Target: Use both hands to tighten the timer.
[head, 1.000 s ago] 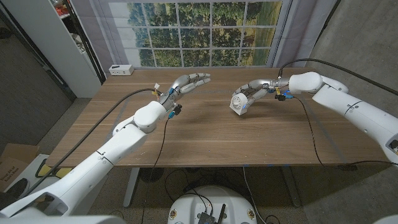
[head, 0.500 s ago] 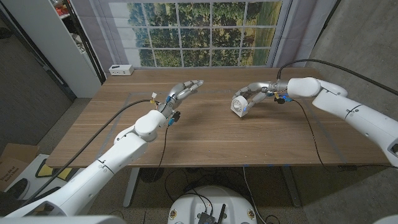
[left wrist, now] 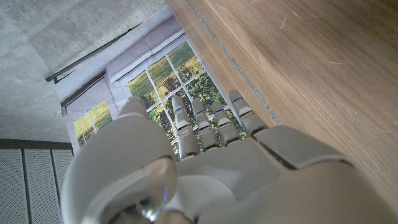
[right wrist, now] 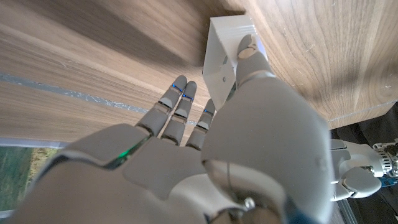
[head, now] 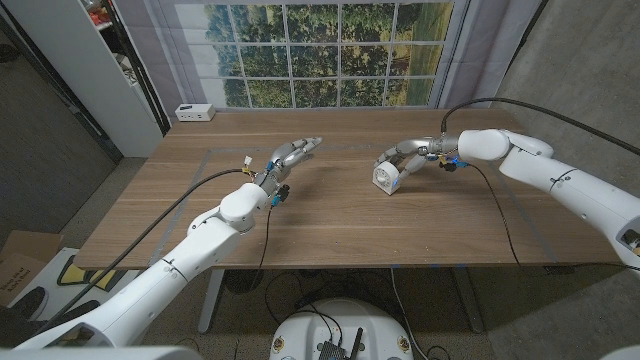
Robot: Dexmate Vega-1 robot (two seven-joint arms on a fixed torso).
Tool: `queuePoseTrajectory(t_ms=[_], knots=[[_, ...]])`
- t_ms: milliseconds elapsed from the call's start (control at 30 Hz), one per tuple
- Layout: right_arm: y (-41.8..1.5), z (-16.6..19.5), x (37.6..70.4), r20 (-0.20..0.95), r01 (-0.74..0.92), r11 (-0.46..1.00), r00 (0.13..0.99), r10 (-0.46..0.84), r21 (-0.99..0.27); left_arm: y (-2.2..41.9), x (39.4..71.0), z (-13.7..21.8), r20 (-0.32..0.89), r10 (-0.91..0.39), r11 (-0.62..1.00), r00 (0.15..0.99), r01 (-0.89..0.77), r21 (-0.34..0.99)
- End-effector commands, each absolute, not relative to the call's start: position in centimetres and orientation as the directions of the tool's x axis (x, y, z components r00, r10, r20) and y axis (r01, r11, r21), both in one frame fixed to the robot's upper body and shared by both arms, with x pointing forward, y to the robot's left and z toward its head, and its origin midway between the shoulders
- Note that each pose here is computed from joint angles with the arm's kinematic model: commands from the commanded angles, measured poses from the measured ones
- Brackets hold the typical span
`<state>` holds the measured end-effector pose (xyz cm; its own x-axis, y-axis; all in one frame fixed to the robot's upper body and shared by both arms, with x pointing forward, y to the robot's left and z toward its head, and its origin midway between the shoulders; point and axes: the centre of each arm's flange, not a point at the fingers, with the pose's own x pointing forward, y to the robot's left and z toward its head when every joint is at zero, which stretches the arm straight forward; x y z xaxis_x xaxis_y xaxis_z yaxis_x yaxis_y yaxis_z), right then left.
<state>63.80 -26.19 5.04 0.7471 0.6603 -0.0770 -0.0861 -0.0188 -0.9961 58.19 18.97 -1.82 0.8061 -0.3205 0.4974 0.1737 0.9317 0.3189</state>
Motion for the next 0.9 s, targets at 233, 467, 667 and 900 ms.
queuePoseTrajectory(t_ms=[233,467,667,900], knots=[[-25.8,5.1,64.1,-0.129,-0.064,-0.124,0.758,0.640,-0.990,19.1,60.0,-1.7,0.489,-0.306,0.935,0.817,0.162,0.315],[-25.7,5.8,63.2,-0.150,-0.063,-0.158,0.760,0.632,-0.985,18.9,60.5,-1.2,0.491,-0.313,0.933,0.813,0.165,0.321],[-26.0,6.6,62.6,-0.155,-0.068,-0.160,0.762,0.628,-0.985,18.4,60.7,-1.1,0.495,-0.316,0.932,0.810,0.167,0.321],[-27.4,7.6,62.1,-0.118,-0.087,-0.079,0.769,0.628,-0.993,18.0,60.6,-1.2,0.501,-0.310,0.934,0.808,0.162,0.317]])
